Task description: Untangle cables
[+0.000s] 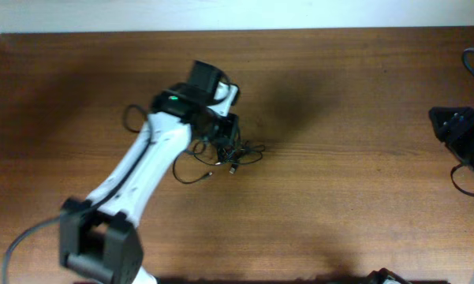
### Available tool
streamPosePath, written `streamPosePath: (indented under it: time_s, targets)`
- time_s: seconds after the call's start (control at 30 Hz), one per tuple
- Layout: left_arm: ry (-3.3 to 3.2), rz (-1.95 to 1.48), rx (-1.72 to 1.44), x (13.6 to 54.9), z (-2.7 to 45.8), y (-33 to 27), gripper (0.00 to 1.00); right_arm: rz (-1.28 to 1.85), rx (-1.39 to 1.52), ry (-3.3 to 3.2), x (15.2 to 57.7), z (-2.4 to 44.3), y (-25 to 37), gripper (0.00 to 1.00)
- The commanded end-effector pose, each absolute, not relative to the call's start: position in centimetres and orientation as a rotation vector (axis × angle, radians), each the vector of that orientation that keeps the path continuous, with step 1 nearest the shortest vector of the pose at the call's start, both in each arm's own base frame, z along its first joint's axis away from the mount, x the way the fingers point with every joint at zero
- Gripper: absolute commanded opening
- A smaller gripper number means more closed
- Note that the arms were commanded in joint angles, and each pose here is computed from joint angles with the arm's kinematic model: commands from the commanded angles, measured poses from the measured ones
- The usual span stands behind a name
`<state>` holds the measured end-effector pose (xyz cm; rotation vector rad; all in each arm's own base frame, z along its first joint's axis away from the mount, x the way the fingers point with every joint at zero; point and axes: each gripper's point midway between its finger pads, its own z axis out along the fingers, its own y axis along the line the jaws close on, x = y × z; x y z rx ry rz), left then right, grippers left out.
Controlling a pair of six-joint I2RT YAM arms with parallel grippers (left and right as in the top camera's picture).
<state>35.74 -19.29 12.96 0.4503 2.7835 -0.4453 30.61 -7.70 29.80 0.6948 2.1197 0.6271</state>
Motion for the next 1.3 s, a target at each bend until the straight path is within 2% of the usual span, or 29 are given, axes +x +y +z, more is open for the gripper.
streamPosePath:
  time_s: [0.0,0.07,0.13,0.17,0.2,0.23,0.27,0.3,0.37,0.53,0.6,0.67,0.8,0.9,1.13,1.23,1.27]
  targets:
    - [2.866,-0.265,0.505,35.9,8.2,-19.6,0.40,0.610,0.672,2.142,30.8,29.7,-7.7,0.51]
    - [2.918,-0.252,0.524,35.7,5.7,-20.0,0.48,0.613,0.673,2.162,30.7,29.2,-7.6,0.51]
    - [2.976,-0.233,0.529,35.3,3.5,-19.8,0.50,0.621,0.685,2.173,30.8,28.8,-7.7,0.51]
    - [3.001,-0.237,0.532,35.1,2.6,-19.9,0.45,0.623,0.688,2.177,30.9,28.7,-7.7,0.51]
    - [3.012,-0.248,0.534,34.9,2.2,-20.0,0.38,0.624,0.690,2.178,30.9,28.6,-7.7,0.51]
    - [3.013,-0.253,0.534,34.9,2.2,-20.0,0.24,0.626,0.691,2.180,30.9,28.5,-7.8,0.51]
    - [3.005,-0.256,0.534,35.1,2.5,-20.1,0.05,0.627,0.693,2.181,30.9,28.5,-7.7,0.51]
    - [2.983,-0.264,0.532,35.6,3.5,-20.4,0.00,0.630,0.695,2.186,30.9,28.4,-7.7,0.51]
    - [2.935,-0.316,0.534,36.5,6.8,-21.3,0.00,0.643,0.676,2.199,31.0,28.3,-7.0,0.51]
    - [2.619,-0.679,0.578,37.6,24.3,-25.3,0.00,0.738,0.468,2.279,31.8,28.3,-1.0,0.51]
    - [2.552,-0.793,0.605,36.9,27.2,-26.3,0.00,0.810,0.311,2.296,32.0,28.9,2.9,0.51]
    - [2.566,-0.945,0.550,36.4,27.8,-26.6,0.00,0.925,0.111,2.259,32.1,30.4,7.3,0.51]
    - [2.431,-1.311,0.566,36.3,31.2,-26.7,0.00,1.046,-0.047,2.236,31.8,31.6,13.3,0.51]
    - [2.360,-1.454,0.556,36.4,32.9,-26.2,0.00,1.098,-0.104,2.248,31.8,31.4,16.6,0.51]
    - [2.436,-1.530,0.329,37.2,33.4,-25.9,0.00,1.209,-0.255,2.178,34.0,31.0,23.5,0.50]
    - [2.469,-1.556,0.252,37.2,33.4,-25.9,0.02,1.185,-0.266,2.199,35.0,29.4,25.0,0.49]
    - [2.470,-1.557,0.252,37.2,33.4,-25.9,0.03,1.181,-0.264,2.211,35.2,28.9,25.3,0.46]
